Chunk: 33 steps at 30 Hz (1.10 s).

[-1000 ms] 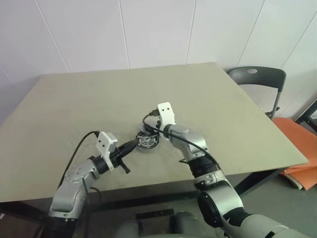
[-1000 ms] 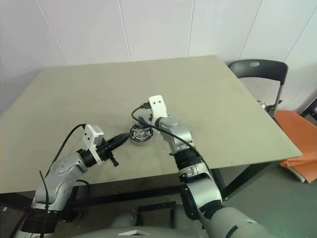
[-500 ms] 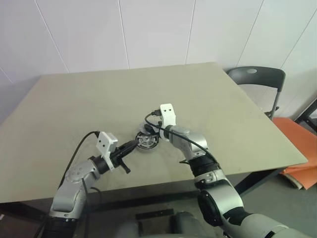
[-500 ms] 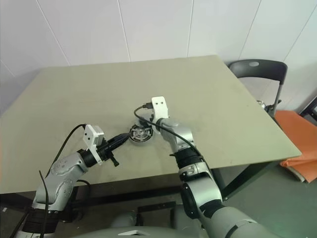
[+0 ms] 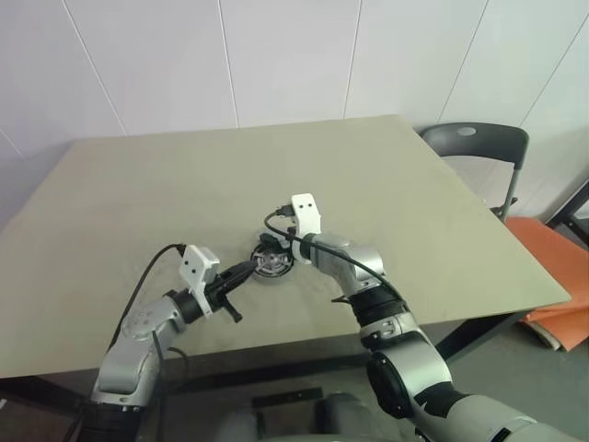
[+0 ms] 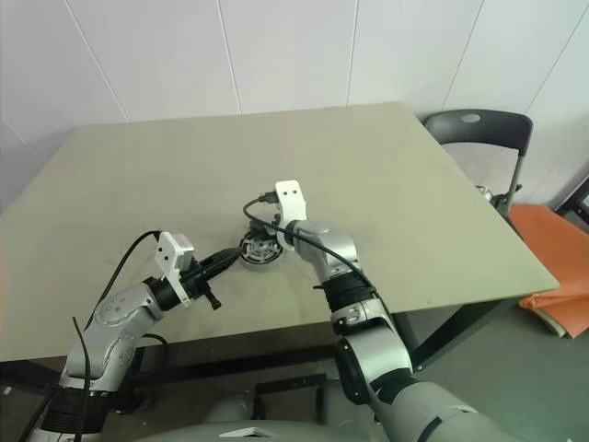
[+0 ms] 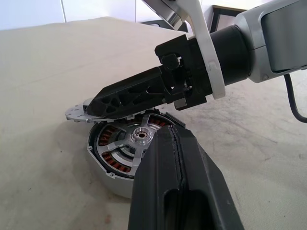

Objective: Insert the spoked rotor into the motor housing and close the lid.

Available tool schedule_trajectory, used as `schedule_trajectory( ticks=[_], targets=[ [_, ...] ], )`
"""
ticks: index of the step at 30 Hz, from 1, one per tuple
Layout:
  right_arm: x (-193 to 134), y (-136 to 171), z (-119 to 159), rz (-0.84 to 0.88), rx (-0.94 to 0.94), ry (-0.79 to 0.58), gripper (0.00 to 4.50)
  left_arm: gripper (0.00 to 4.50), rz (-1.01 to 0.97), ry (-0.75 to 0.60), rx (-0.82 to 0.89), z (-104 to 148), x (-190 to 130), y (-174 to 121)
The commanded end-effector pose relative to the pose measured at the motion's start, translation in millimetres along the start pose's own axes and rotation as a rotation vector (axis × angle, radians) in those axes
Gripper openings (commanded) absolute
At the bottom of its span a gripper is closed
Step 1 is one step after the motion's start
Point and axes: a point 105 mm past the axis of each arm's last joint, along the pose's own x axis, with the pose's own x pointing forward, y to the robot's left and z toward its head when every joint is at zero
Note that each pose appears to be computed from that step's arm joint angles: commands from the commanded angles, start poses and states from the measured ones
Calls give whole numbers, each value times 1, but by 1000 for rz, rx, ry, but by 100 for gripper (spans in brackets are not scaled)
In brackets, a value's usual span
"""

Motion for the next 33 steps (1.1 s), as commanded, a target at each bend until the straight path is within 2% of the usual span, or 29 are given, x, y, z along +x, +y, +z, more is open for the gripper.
schedule_trajectory(
  ticks=[1,8,13,18,22,25,29,33],
  targets=[
    [3,24,14,57,-21,-33,445,0,3,-22,28,7,1,1],
    [4,23,15,38,-37,-45,445,0,8,-26,32,9,0,1],
    [3,26,17,72,-16,-54,324,0,17,-31,41,11,0,3],
    [2,23,18,69,-18,-54,324,0,21,-32,44,12,0,4],
    [1,34,20,161,23,-65,324,0,22,-29,44,11,0,4],
    [-4,39,33,228,41,-132,324,0,22,-37,37,11,0,4],
    [-8,31,39,231,-19,-187,324,0,52,-152,-39,30,-1,8],
    [-15,35,34,318,-114,-203,324,0,45,-186,-59,39,-7,10]
  ],
)
